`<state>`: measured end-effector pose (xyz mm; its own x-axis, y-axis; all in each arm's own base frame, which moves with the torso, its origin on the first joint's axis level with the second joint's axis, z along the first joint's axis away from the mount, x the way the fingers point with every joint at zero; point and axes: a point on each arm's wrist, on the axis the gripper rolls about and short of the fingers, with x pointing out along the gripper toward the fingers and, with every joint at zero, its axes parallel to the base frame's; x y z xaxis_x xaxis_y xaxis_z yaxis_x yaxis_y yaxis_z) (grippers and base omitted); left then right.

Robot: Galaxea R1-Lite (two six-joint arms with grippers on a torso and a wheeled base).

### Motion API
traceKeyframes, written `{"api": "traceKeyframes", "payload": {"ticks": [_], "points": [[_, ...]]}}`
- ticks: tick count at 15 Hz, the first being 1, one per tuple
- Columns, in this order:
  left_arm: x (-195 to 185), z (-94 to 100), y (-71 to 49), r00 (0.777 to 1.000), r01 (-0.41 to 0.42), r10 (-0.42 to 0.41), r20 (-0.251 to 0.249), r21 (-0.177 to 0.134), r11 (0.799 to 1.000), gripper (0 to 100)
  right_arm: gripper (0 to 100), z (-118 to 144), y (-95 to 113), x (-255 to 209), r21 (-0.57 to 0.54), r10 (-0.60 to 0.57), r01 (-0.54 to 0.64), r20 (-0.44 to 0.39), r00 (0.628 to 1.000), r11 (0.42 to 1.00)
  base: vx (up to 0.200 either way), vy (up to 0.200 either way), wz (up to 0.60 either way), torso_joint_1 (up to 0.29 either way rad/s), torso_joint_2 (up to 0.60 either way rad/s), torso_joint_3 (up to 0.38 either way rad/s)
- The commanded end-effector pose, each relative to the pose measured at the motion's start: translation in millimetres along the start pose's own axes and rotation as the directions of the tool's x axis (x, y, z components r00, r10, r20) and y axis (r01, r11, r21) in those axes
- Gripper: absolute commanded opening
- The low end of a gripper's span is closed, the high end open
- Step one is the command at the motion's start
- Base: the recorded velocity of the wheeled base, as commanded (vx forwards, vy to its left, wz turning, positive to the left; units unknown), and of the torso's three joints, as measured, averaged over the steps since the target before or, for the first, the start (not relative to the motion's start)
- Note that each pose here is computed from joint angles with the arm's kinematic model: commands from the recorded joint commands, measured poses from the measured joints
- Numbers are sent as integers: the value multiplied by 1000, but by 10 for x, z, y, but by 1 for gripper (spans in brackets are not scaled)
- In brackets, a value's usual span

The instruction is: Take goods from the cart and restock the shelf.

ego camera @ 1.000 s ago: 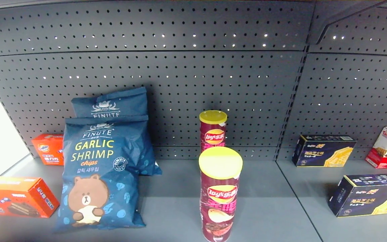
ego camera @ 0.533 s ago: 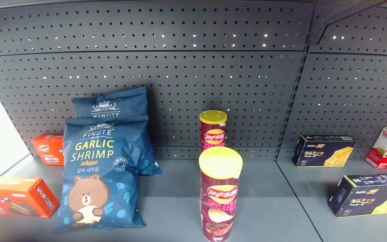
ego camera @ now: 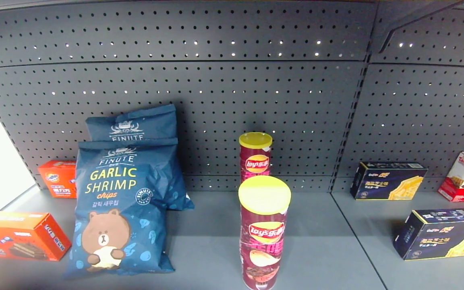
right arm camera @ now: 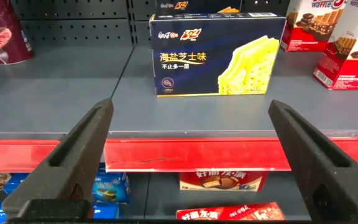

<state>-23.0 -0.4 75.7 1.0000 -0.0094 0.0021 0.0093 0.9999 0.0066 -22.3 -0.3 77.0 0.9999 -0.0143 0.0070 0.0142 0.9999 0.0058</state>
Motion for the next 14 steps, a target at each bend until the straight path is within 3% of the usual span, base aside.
{"api": "traceKeyframes", "payload": {"ticks": [1,14], "points": [[2,-2,-1,1000,3,-3,-2,3,1000,100,100,1,0,1,0,0,0,-1,1000,1000,0,-200,0,2,2,2],[2,-2,0,1000,1,-1,-2,-2,1000,100,100,1,0,1,0,-1,1,-1,1000,1000,0,0,0,0,0,0]]}}
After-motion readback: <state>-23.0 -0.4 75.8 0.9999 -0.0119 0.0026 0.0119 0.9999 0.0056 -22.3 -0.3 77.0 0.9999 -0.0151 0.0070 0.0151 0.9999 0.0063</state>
